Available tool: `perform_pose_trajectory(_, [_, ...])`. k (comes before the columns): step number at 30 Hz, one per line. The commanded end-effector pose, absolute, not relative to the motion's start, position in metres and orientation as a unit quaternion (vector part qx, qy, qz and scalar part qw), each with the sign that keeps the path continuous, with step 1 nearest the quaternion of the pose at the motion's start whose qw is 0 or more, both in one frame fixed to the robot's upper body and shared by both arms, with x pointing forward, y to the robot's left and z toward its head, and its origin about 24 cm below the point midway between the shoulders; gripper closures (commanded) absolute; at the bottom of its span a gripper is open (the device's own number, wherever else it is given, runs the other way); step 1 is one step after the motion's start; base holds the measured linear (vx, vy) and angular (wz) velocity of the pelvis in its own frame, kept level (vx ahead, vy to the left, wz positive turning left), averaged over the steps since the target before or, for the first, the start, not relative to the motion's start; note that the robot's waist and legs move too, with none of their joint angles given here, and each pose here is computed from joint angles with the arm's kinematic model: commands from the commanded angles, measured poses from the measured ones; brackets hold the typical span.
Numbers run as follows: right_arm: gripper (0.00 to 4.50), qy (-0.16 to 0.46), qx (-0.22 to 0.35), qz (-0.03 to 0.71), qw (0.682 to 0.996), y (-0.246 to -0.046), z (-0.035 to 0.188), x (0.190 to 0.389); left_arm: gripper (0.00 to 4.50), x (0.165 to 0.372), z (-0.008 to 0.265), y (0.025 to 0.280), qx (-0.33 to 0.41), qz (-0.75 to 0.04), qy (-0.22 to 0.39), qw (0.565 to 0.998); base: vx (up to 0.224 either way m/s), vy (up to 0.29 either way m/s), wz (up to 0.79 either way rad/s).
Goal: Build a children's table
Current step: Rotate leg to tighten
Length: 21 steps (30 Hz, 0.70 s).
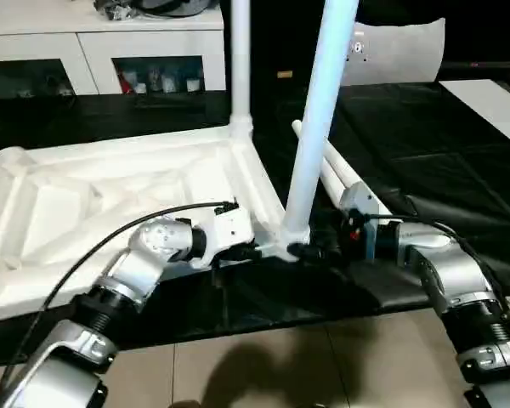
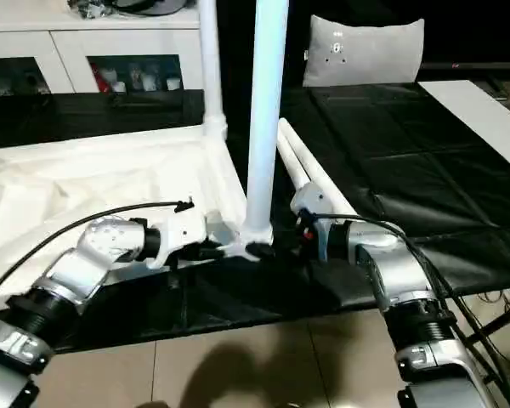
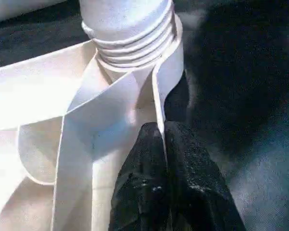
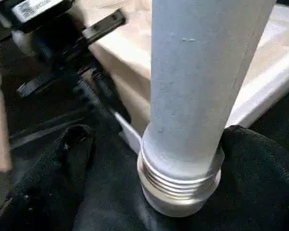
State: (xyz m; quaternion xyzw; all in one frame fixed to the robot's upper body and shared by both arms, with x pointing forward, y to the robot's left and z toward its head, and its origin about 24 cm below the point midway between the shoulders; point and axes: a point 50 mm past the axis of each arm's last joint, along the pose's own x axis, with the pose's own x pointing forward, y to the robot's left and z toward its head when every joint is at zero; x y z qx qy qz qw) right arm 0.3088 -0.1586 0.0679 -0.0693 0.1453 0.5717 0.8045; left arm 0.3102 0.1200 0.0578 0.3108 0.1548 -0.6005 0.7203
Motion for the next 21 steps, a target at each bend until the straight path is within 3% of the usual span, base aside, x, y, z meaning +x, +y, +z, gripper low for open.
perform_pose_trajectory(1, [0.32,0.143,-0.072,0.585,0.795,-0.158,0.07,0.308,4.5,0.299,0.043,0.118,0.329,-0.643,0.188,0.666,0.0,0.0,0.0])
perform_pose_trajectory(3, [0.32,0.15,-0.061,0.598,0.785,-0.156,0.07,0.308,4.5,0.295,0.044,0.118,0.325,-0.663,0.188,0.648,0.0,0.0,0.0])
perform_pose_trajectory(7, [0.75,0.167,-0.049,0.617,0.767,-0.152,0.065,0.304,4.5,0.292,0.043,0.119,0.325,-0.681,0.188,0.629,0.0,0.0,0.0])
perform_pose_trajectory(21, [1.99,0.19,-0.017,0.632,0.751,-0.146,0.054,0.296,4.5,0.29,0.042,0.119,0.319,-0.69,0.187,0.622,0.0,0.0,0.0])
